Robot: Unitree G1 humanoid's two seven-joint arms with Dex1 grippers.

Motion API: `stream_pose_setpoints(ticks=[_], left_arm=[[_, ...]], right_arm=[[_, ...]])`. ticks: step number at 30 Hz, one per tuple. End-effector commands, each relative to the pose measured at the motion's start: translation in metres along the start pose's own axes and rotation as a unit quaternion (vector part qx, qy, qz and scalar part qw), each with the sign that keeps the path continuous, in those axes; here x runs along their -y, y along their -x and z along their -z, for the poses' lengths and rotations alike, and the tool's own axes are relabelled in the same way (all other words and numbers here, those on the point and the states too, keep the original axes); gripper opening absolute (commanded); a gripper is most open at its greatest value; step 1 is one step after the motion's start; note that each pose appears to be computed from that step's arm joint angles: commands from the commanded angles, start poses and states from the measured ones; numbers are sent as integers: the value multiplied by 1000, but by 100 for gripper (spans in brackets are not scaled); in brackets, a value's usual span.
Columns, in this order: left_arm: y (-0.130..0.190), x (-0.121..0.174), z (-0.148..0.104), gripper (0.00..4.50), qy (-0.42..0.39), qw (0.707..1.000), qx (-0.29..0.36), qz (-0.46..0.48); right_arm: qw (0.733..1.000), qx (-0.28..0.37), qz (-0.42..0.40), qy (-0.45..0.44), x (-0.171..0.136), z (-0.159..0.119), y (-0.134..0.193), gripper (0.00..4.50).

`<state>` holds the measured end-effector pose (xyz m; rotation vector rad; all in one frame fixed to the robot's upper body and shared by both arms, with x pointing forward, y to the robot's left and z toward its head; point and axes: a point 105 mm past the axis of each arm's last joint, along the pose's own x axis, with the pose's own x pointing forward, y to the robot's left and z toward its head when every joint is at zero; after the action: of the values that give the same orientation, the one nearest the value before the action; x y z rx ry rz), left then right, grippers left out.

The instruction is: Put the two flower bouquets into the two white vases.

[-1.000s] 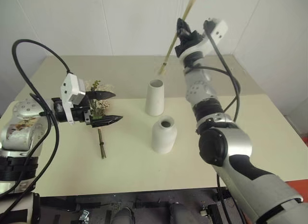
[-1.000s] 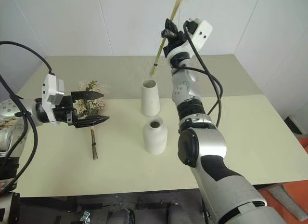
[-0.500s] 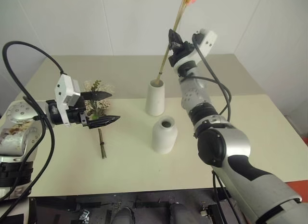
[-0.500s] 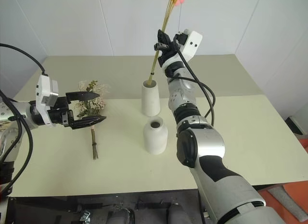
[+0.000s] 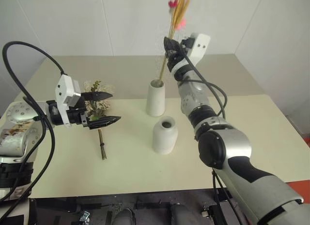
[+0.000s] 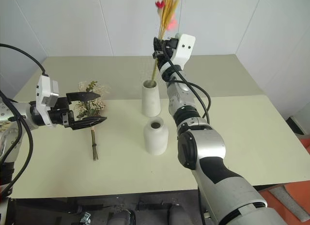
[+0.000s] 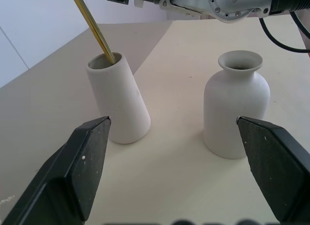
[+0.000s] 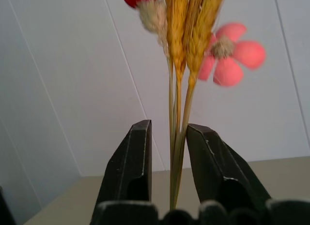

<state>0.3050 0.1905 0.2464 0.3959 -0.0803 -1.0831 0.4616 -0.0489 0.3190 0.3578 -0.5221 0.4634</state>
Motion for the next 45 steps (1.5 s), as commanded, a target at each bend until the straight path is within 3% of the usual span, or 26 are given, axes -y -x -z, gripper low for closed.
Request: stream_pose_setpoints(ticks=[1,6,10,13,17,20,24,32,36,40,43,45], left_arm=[[1,-5,-14,450,-29,1000,10,-5],[-1,-8,-15,450,-33,999,15,-4],[0,-11,-15,450,-25,999,14,-25],[3,-27,-5,450,-38,989,-30,-142],[4,-41,11,450,34,956,-97,-275],[6,-41,27,450,145,919,-134,-342],[9,-28,54,450,264,862,-221,-372],[4,-29,94,450,360,790,-265,-419],[-8,-30,105,450,395,767,-277,-423],[-24,-29,107,450,421,766,-274,-401],[-28,-29,109,392,438,760,-273,-394],[-27,-32,113,330,450,747,-280,-402]], right_arm=[[999,40,-21,7,-3,-16,0,278],[995,75,-70,-19,1,-25,11,447],[989,98,-107,-10,6,-33,26,447],[994,42,-102,18,19,-32,41,447],[992,-28,-77,101,39,-46,73,447],[964,-133,-24,228,62,-56,99,447],[941,-185,-9,283,75,-83,124,447],[896,-342,-63,277,86,-97,153,447],[870,-388,-127,275,73,-90,169,447],[863,-402,-149,269,65,-86,178,447],[860,-406,-157,267,63,-86,183,450],[854,-407,-175,272,58,-87,189,450]])
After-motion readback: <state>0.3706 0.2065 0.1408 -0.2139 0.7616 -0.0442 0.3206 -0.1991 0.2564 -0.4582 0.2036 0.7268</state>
